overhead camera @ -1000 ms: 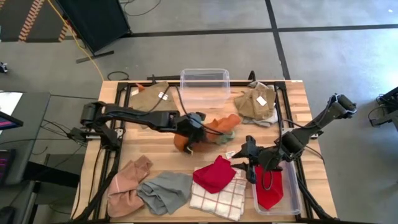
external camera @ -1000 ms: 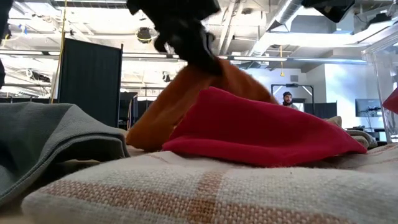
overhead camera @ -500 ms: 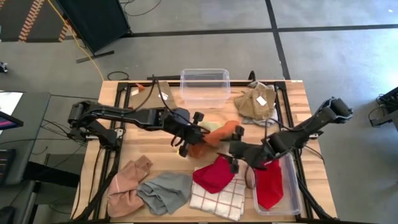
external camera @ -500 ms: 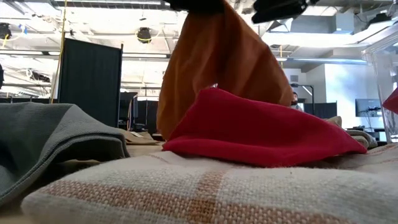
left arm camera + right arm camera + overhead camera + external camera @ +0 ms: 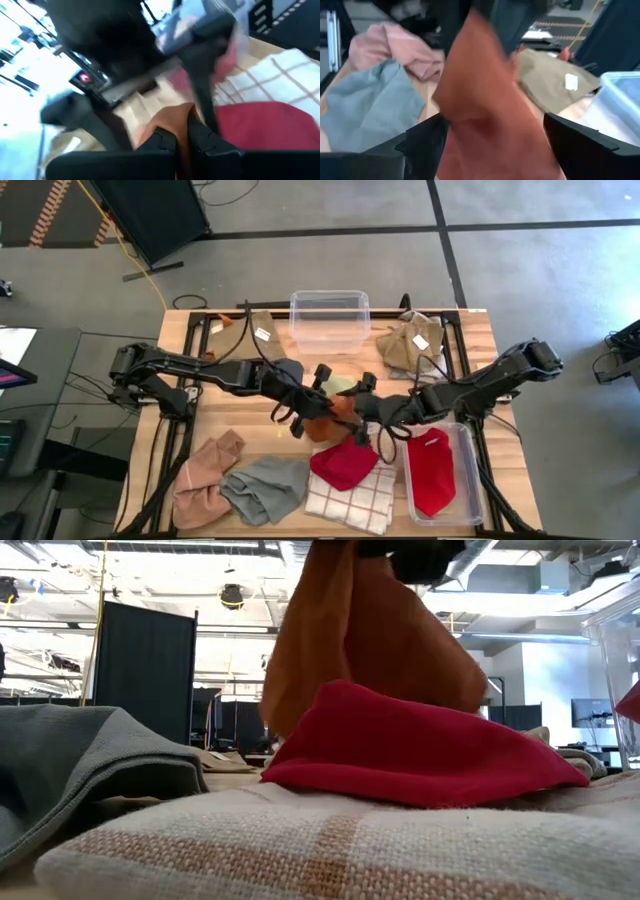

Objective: Sort towels by color in basket
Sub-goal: Put the orange towel into the bottom transparent bin

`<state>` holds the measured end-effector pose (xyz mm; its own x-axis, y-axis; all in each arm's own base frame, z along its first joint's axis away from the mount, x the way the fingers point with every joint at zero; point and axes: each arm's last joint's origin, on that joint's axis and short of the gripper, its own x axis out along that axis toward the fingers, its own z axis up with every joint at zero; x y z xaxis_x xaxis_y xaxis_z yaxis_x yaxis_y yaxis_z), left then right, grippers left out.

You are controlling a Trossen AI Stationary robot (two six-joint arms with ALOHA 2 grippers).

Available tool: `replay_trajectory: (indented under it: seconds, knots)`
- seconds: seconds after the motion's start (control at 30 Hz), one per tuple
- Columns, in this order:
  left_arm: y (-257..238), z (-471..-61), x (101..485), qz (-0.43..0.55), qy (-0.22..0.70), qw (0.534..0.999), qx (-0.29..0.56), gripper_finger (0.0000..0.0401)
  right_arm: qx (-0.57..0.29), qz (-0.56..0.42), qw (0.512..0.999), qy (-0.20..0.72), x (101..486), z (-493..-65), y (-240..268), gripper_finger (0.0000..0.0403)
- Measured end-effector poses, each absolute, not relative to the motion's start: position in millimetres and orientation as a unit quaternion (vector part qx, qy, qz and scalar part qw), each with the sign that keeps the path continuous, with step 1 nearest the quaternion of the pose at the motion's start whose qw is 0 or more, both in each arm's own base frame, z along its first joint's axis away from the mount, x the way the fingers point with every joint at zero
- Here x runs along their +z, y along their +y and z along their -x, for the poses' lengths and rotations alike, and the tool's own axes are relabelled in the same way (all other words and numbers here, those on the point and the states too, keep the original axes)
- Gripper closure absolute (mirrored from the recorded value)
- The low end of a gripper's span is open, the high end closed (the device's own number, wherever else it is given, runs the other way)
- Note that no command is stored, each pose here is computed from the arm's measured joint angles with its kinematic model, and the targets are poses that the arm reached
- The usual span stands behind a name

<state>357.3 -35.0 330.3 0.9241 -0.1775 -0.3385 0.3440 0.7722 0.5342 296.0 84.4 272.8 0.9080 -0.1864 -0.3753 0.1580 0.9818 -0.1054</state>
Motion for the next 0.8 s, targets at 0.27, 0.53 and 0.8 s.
replay_trajectory:
  seconds: [0.27, 0.53, 0.8]
  knots:
    - [-35.5, -360.5, 341.0, -0.344, 0.077, 0.928, -0.124, 0.0398, -0.076, 0.031, 0.978, 0.193, 253.8, -315.7, 86.1, 0.0039]
    - [-37.4, -360.5, 342.8, -0.35, 0.067, 0.926, -0.125, 0.0398, -0.066, 0.026, 0.989, 0.128, 263.6, -324.3, 83.3, 0.0053]
    - [-49.2, -360.7, 348.8, -0.374, 0.026, 0.918, -0.126, 0.0398, -0.075, 0.014, 0.99, 0.117, 266.7, -326.0, 77.2, 0.0117]
